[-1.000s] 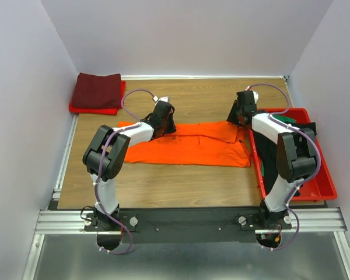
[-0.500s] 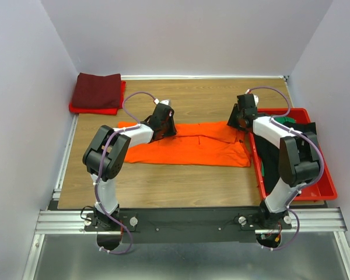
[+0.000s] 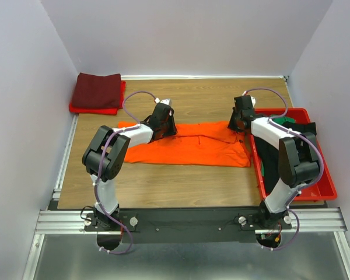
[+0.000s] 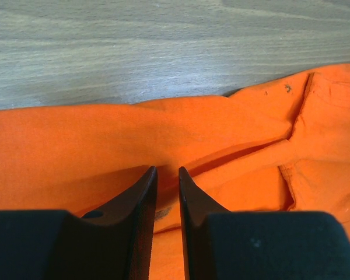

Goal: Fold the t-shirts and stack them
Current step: Fold the tshirt

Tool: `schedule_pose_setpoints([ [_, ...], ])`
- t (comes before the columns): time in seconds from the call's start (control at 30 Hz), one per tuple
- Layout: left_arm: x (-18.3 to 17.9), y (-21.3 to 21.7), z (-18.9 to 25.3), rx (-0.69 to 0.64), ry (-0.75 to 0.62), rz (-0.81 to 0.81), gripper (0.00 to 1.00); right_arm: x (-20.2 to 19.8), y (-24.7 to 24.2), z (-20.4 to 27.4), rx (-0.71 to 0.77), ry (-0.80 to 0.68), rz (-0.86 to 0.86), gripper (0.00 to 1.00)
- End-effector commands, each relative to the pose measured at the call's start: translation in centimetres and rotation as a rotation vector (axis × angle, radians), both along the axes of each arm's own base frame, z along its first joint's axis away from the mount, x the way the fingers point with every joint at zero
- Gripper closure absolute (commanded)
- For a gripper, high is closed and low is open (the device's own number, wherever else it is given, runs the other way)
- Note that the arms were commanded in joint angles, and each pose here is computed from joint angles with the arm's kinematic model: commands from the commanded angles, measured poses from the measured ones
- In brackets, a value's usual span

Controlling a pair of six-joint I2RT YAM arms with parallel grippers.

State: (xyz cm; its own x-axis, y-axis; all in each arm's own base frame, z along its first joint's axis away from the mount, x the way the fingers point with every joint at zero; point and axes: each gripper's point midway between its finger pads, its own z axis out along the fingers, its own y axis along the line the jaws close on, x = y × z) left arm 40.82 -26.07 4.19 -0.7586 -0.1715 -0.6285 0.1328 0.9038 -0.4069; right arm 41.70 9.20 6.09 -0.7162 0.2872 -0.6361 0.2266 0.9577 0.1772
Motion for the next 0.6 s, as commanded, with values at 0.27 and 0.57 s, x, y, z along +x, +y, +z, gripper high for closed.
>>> schedule_pose_setpoints([
  [0.27,-0.2,-0.9,1.7,-0.025,-0.044,-0.045,0.71,-1.3,1.7,0.4,0.055,0.025,0.058,1.0],
  [0.57,-0.3,-1.0,1.5,-0.031,-0.043,-0.052,0.72,-4.0,4.5,2.7,0.175,0.005,0.157,1.0],
])
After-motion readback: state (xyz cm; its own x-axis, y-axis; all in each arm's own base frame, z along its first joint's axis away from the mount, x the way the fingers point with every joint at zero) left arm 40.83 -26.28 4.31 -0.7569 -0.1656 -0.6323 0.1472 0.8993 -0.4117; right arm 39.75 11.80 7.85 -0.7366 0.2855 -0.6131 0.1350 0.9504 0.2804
